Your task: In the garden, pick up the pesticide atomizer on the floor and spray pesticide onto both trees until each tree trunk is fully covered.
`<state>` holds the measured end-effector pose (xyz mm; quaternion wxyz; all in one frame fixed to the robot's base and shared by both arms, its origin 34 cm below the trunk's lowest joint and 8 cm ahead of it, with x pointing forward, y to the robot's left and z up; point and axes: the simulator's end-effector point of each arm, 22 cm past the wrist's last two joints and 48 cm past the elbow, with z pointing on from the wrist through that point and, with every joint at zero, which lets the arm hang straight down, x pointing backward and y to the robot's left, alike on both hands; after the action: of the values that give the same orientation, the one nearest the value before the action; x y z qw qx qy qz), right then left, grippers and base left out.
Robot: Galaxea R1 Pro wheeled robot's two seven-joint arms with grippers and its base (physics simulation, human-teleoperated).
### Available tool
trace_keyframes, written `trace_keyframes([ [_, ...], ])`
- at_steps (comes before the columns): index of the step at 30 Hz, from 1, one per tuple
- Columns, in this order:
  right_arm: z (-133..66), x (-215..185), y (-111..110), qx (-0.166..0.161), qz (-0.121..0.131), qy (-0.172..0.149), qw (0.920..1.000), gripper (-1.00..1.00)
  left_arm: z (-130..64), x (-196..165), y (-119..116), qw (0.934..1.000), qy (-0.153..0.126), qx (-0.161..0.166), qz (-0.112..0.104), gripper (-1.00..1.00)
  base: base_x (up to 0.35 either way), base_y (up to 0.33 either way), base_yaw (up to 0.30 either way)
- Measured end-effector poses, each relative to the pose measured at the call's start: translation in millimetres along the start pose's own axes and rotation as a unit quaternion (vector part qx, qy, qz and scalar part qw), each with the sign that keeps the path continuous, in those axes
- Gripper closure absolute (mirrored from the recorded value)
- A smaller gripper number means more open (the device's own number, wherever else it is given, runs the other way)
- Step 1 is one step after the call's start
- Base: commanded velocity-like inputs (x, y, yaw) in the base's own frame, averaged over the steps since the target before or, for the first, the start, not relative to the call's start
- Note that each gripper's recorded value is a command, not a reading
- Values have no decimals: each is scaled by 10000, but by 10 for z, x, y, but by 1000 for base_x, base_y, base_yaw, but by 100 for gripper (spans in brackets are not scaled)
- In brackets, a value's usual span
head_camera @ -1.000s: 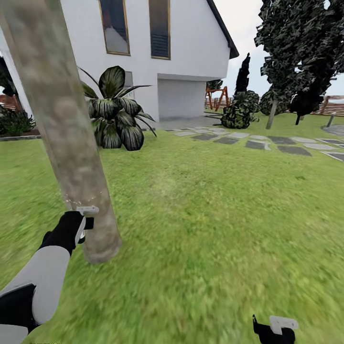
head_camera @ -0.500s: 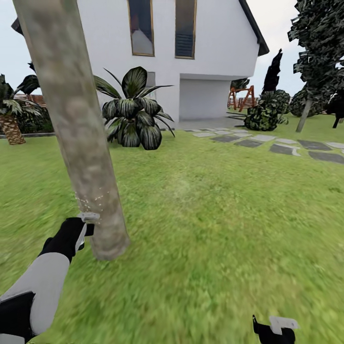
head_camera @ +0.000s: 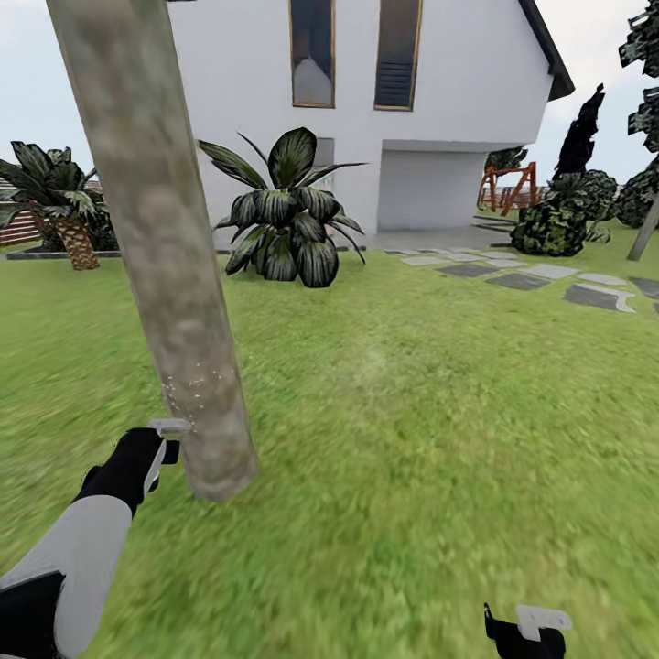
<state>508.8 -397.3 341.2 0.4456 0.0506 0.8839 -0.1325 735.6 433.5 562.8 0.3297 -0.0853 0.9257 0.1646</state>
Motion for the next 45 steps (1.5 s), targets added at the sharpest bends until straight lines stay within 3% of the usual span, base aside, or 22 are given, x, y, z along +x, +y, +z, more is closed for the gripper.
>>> trace_keyframes([
  [5, 1, 0, -5, 5, 2, 0, 10000, -100, -14, 59, -218, 9999, 55, 141, 30, 100, 184, -227, 3],
  [8, 0, 0, -2, 3, 3, 0, 10000, -100, 20, 126, -108, 9999, 99, 61, 35, 100, 148, -240, 0],
  [10, 2, 1, -1, 1, -1, 2, 10000, -100, 89, 327, 96, 9997, 213, -83, 44, 100, 36, -269, 2],
  [14, 2, 1, 1, 0, -1, 2, 10000, -100, 155, 527, 191, 9996, 242, -153, 70, 100, 6, -276, 187],
  [17, 1, 0, 0, 2, 0, 1, 10000, -100, 195, 609, 122, 9999, 92, -107, 78, 100, 54, -277, 272],
  [35, 1, 0, -1, 5, 0, 0, 10000, -100, 142, 630, -135, 9998, 78, -159, 55, 100, 147, -260, 272],
  [45, -1, 4, -2, 8, 3, 4, 10000, -100, 123, 625, -244, 9999, 63, -97, 61, 100, 149, -266, 38],
])
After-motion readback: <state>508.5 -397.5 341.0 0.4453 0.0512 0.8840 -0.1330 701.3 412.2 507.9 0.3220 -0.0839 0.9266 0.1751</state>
